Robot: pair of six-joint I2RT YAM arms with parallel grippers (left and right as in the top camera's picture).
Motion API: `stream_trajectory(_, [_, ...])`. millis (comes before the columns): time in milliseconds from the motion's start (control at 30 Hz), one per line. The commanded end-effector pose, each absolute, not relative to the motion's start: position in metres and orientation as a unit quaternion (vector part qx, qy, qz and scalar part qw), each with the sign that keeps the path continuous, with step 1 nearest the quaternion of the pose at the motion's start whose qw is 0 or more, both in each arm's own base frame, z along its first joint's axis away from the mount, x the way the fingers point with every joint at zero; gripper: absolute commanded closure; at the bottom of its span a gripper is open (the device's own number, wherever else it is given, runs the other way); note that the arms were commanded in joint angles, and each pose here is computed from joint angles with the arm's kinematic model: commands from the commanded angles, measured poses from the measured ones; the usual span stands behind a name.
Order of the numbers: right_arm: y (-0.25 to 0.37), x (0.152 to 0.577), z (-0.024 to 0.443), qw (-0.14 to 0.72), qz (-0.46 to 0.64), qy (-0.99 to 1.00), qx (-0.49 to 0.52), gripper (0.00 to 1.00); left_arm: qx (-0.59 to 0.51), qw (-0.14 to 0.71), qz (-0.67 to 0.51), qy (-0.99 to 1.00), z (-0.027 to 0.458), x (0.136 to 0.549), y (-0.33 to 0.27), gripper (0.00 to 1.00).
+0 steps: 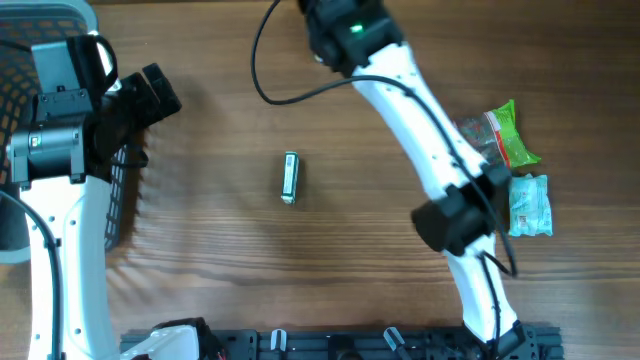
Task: Scan the item barcode
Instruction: 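Lift the red stick packet and turn it toward the scanner, then carry the red stick packet right and release it on the pile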
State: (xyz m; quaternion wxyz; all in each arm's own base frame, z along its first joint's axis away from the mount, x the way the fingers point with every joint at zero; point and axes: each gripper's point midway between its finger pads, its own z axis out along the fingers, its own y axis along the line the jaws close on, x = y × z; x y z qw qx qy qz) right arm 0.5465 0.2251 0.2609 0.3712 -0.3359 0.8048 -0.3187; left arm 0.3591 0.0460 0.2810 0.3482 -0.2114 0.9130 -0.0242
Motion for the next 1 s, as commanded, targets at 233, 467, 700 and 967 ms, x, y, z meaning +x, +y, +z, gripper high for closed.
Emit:
stream_trajectory(233, [0.192,0.59,0.208,0.313,-0.525,0.742,-0.274,0.96,-0.204,0.358,-0.018,0.911,0.288,0.359,0.048,0.0])
stream_trajectory(467, [0.198,0.6,0.15,0.288,-0.527,0.743,-0.295,0.95,-0.204,0.358,-0.018,0.911,0.288,0.359,0.048,0.0])
stream_trajectory(700, [0.206,0.603,0.115,0.277,-0.5,0.75,-0.333,0.96,-0.204,0.358,-0.018,0.911,0.288,0.359,0.048,0.0])
stream_trajectory(967, [0.187,0.596,0.082,0.229,-0.506,0.752,-0.354,0.96,-0.204,0.358,-0.018,0.911,0.288,0.359,0.048,0.0])
